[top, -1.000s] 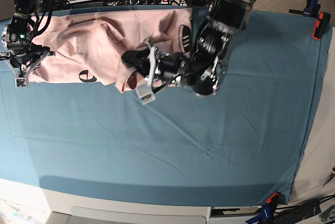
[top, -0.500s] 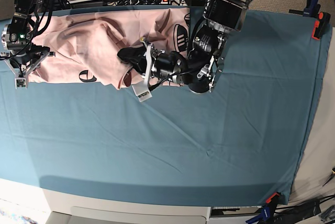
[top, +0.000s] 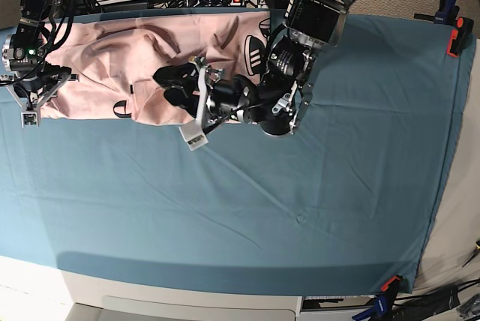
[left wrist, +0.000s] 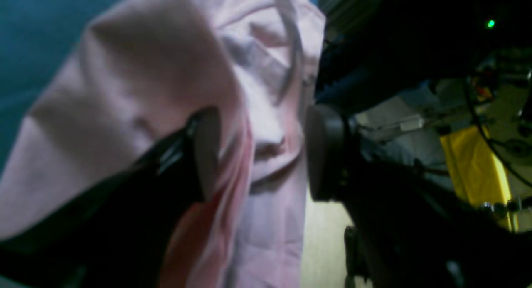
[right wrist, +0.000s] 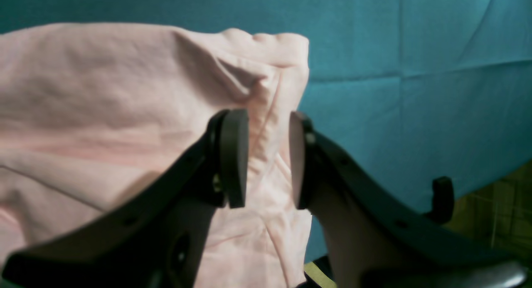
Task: Fold the T-shirt properly
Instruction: 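Lift the hem end and fold it toward the collar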
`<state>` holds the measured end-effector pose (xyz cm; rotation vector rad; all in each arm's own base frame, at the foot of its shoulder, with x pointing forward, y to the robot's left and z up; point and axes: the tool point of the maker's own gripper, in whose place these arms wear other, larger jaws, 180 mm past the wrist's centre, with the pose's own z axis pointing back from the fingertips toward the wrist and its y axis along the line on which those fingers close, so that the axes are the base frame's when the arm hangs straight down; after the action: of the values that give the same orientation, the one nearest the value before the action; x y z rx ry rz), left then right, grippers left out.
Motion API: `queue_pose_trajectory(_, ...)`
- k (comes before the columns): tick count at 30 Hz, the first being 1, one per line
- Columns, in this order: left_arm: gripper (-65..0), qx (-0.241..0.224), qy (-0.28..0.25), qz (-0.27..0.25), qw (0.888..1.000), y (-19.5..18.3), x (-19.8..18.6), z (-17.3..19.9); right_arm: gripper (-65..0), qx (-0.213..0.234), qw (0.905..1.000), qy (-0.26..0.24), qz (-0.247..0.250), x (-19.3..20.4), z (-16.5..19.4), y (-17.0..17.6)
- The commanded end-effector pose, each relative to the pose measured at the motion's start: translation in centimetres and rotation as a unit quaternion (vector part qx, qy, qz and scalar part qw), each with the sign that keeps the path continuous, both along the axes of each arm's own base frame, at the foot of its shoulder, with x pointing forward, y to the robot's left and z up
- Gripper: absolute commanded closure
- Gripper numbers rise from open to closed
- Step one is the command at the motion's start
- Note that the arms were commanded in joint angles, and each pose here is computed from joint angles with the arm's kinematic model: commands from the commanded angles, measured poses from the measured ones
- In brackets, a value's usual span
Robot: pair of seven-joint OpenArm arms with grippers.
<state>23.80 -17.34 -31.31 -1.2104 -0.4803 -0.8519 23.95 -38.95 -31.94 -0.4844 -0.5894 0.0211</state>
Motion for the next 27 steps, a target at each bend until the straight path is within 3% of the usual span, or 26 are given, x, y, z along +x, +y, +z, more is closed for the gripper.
queue_pose_trajectory(1, -33.6, -0.029, -0.023, -0.004, 0.999, -1.0, 0.9, 2.5, -17.4, -0.019, 0.9996, -0.021, 0.005, 0.8, 1.6, -0.7)
queue_pose_trajectory(4, -30.0, 0.016, -0.045, -0.034, 0.998, -0.2, 1.2, 2.5, -17.4, -0.019, 0.9996, -0.021, 0.005, 0.8, 1.6, -0.7)
queue_pose_trajectory(8, -2.5, 0.044, -0.071, -0.034, 0.996, 1.1, 2.7, 2.9, -17.4, -0.019, 0.9996, -0.020, 0.004, 0.8, 1.6, -0.7)
queue_pose_trajectory(9, 0.0, 0.049, -0.074, -0.031, 0.996, 1.5, 3.0, 2.8, -17.4, -0.019, 0.9996, -0.020, 0.004, 0.8, 1.6, -0.7)
queue_pose_trajectory(27, 0.0, 0.200, -0.059, 0.009, 0.978, 8.5, 4.4, -3.4, -17.4, -0.019, 0.9996, -0.022, 0.005, 0.8, 1.6, -0.7)
